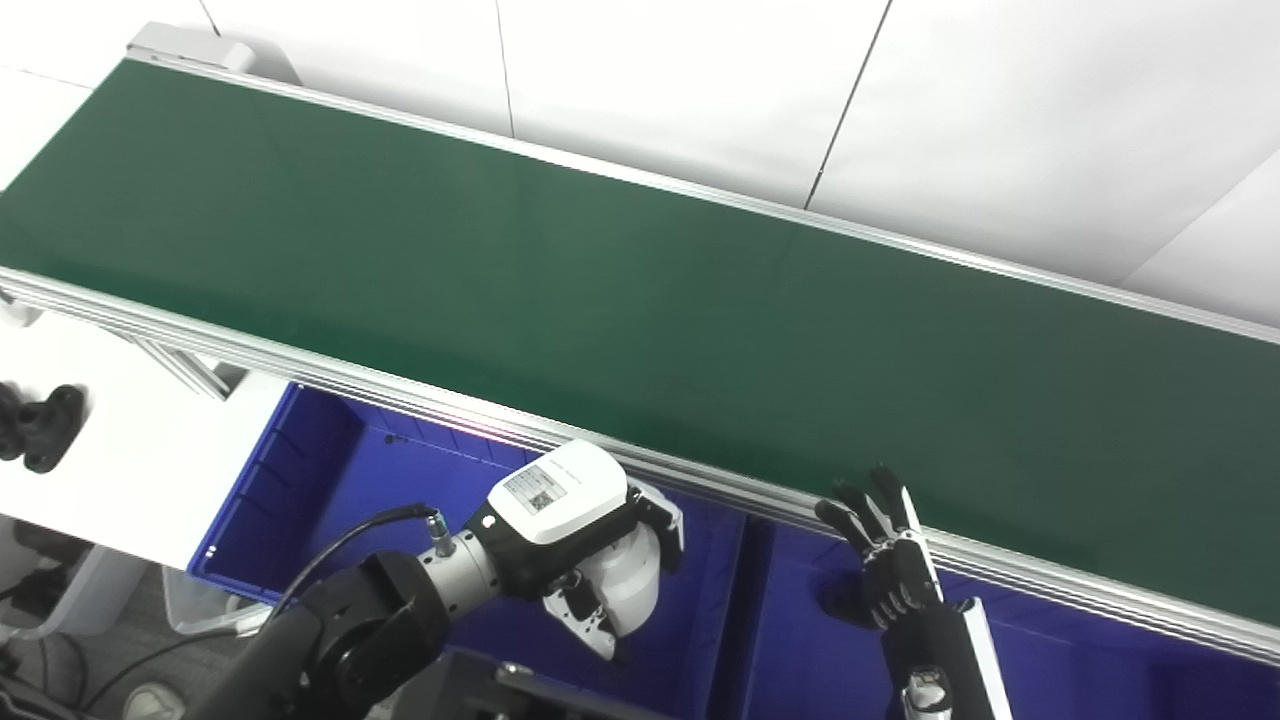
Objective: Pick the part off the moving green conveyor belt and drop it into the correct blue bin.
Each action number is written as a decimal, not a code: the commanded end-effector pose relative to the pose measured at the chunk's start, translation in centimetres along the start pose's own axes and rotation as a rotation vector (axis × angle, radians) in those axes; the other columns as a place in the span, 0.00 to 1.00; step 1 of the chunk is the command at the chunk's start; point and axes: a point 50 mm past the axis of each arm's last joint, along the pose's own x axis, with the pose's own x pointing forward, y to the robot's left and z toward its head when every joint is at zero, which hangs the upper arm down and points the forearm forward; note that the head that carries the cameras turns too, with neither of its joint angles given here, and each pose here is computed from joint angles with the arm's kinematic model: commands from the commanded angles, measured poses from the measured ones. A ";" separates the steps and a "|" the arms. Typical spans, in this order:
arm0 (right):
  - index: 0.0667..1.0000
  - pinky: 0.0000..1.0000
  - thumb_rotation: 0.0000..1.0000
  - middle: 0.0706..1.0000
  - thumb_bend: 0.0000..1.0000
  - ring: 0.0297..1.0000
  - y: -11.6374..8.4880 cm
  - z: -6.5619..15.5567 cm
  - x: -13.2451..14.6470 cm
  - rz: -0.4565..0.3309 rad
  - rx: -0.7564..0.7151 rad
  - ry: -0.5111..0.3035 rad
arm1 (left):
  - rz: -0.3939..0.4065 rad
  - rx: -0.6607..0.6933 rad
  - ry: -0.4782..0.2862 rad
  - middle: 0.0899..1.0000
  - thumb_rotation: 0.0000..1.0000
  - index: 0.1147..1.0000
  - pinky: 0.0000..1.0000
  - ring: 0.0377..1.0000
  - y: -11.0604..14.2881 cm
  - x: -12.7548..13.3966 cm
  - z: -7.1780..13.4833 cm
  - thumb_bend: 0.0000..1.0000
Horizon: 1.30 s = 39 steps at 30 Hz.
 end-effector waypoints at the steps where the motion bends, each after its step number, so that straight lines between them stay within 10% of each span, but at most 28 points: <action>1: 1.00 0.96 1.00 0.91 0.93 0.88 0.1 0.8 0.1 0.001 0.003 -0.023 | 0.058 0.021 -0.027 0.42 0.00 0.42 0.20 0.21 0.5 0.1 0.5 0.52; 6: 1.00 0.96 1.00 0.91 0.93 0.88 0.1 0.8 0.1 0.005 0.007 -0.023 | 0.042 0.040 0.014 0.43 0.00 0.43 0.37 0.44 0.4 -0.1 0.4 0.52; 8: 1.00 0.96 1.00 0.91 0.93 0.88 0.1 0.8 0.1 0.006 0.009 -0.023 | 0.047 0.059 0.020 0.58 0.05 0.43 0.50 0.56 0.4 -0.2 0.4 0.52; 10: 1.00 0.97 1.00 0.91 0.93 0.88 0.1 0.8 0.0 0.006 0.013 -0.020 | 0.055 0.085 0.020 0.68 0.13 0.62 0.62 0.66 0.5 -0.3 0.3 0.88; 29: 1.00 0.98 1.00 0.91 0.91 0.89 0.2 0.8 0.1 0.014 0.013 -0.017 | 0.038 0.116 -0.005 0.78 0.42 0.75 0.72 0.76 1.1 -0.6 0.5 1.00; 39: 1.00 0.95 1.00 0.93 0.92 0.88 0.9 0.7 0.0 -0.010 0.011 -0.010 | 0.403 -0.501 -0.174 0.76 0.63 0.71 0.63 0.73 2.8 -1.8 6.3 0.96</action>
